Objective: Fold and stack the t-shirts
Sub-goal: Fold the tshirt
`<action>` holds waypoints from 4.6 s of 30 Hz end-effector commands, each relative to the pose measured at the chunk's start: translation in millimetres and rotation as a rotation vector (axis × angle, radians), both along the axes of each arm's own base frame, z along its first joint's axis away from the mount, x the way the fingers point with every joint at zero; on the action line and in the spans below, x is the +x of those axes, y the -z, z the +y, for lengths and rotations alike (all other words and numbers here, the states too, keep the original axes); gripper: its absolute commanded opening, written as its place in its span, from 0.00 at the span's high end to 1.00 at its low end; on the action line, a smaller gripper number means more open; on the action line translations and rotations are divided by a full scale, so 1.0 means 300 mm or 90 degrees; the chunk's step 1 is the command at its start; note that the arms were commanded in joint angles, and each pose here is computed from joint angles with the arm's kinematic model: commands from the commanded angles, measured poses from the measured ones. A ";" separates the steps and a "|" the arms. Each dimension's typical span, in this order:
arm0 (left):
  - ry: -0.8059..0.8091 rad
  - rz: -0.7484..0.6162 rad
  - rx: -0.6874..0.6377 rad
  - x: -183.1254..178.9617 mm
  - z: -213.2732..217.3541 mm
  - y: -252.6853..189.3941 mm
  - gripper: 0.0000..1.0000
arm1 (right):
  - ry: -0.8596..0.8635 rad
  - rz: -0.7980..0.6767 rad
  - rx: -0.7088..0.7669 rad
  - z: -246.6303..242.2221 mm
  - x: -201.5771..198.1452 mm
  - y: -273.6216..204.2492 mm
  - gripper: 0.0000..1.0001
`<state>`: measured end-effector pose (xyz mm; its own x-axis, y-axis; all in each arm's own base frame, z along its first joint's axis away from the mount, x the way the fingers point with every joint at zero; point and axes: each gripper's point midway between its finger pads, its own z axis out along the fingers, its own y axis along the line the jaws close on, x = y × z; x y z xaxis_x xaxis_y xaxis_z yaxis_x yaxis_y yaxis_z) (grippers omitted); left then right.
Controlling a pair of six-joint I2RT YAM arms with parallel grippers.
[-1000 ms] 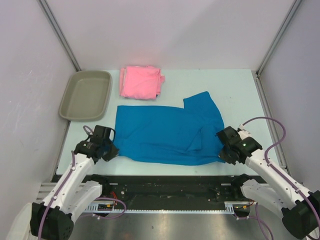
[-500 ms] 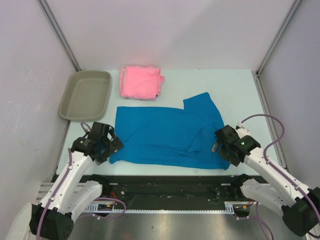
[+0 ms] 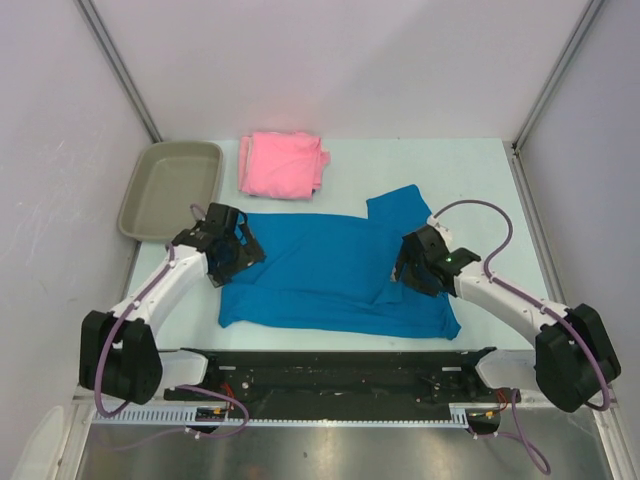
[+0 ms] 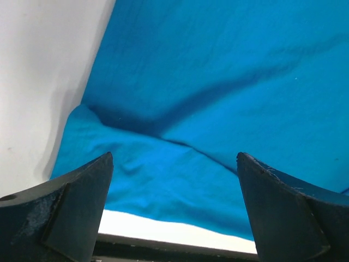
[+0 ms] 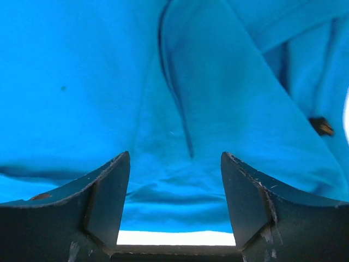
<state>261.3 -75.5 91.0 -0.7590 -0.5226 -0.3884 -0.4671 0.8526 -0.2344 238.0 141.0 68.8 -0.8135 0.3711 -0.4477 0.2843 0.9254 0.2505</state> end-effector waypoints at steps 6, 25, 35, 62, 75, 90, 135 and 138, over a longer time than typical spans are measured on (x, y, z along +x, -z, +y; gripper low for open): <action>0.024 -0.033 -0.026 0.073 -0.046 0.017 0.00 | -0.062 -0.022 0.068 0.153 0.076 0.008 0.40; 0.021 -0.015 -0.028 0.064 -0.048 0.066 0.00 | -0.069 0.010 -0.018 0.087 0.009 0.043 0.42; 0.020 -0.012 -0.021 0.060 -0.041 0.067 0.00 | -0.066 0.014 -0.019 0.110 0.010 0.073 0.75; 0.020 -0.006 -0.023 0.053 -0.042 0.081 0.00 | -0.057 0.039 -0.058 0.058 -0.033 0.130 0.65; 0.021 -0.001 -0.016 0.037 -0.033 0.096 0.00 | -0.064 0.038 -0.037 0.101 -0.019 0.152 0.90; 0.021 -0.005 -0.020 0.041 -0.038 0.090 0.00 | -0.101 -0.060 0.042 0.212 0.086 -0.041 1.00; 0.003 0.056 0.071 0.268 0.098 0.056 0.01 | -0.053 -0.147 0.080 -0.031 0.603 -0.175 0.01; 0.007 0.047 0.064 0.323 0.109 0.065 0.01 | -0.051 -0.145 0.077 -0.031 0.621 -0.165 0.01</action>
<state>341.9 -57.9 68.9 -0.8216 -0.4519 -0.3474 -0.4368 0.8907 -0.1258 407.4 124.8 102.1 -0.7482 0.4123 -0.5198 0.1921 0.8845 0.4251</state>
